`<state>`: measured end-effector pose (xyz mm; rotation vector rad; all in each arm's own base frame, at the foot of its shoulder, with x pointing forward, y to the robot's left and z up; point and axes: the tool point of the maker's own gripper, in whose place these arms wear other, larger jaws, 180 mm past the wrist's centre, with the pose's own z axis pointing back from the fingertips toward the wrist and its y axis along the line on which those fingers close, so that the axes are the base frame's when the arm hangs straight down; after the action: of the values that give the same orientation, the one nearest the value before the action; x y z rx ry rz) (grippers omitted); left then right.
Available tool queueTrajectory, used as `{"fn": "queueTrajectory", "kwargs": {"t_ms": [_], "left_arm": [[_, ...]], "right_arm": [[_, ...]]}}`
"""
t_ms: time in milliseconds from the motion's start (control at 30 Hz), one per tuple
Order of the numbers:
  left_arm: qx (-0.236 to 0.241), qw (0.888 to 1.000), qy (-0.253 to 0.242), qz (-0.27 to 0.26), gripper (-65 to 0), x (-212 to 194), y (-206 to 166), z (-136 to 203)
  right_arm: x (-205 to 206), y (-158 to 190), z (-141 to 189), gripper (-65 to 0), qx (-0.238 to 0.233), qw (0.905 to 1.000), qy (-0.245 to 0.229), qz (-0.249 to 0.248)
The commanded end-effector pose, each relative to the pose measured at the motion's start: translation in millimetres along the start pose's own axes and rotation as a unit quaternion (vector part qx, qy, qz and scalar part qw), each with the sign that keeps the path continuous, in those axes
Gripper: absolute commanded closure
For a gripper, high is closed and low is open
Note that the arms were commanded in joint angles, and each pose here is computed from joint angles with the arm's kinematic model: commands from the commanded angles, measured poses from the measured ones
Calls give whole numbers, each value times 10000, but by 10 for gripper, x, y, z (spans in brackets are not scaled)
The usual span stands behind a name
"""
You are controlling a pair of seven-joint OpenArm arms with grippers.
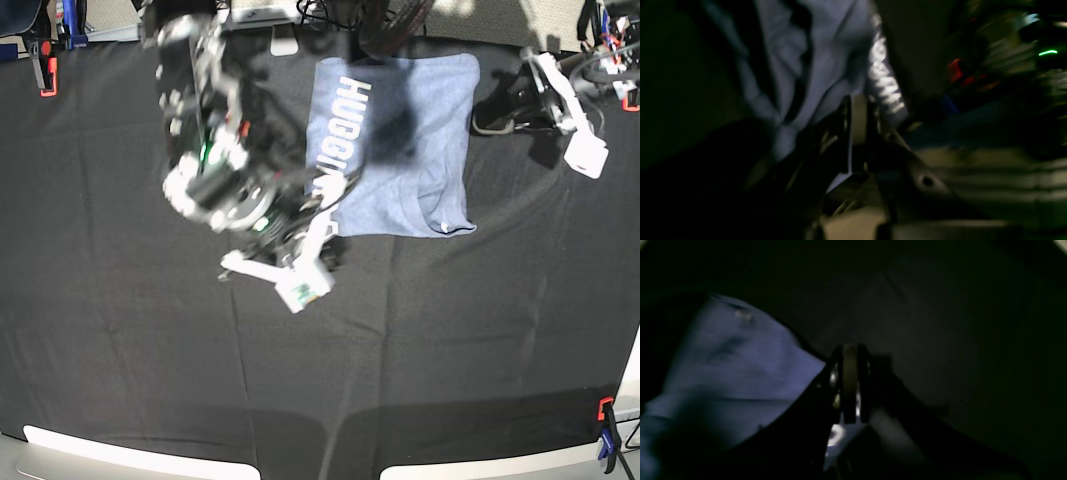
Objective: Layout the t-shirt on the table in an organized manner, then fold the t-shirt properly
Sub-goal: 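Smooth the folded shirt square with both grippers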
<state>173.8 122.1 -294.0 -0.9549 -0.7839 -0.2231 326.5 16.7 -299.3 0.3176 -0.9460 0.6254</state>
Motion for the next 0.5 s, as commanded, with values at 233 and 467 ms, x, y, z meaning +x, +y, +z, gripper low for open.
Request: {"fn": "queueTrajectory", "kwargs": {"t_ms": [233, 467], "left_arm": [[-697, 9951, 673, 172, 0, -402, -358, -276], [340, 9691, 2404, -431, 0, -1066, -7, -322]], "right_arm": [[86, -243, -281, 0, -6, 9999, 115, 40], [14, -275, -338, 0, 8, 9995, 316, 18]]}}
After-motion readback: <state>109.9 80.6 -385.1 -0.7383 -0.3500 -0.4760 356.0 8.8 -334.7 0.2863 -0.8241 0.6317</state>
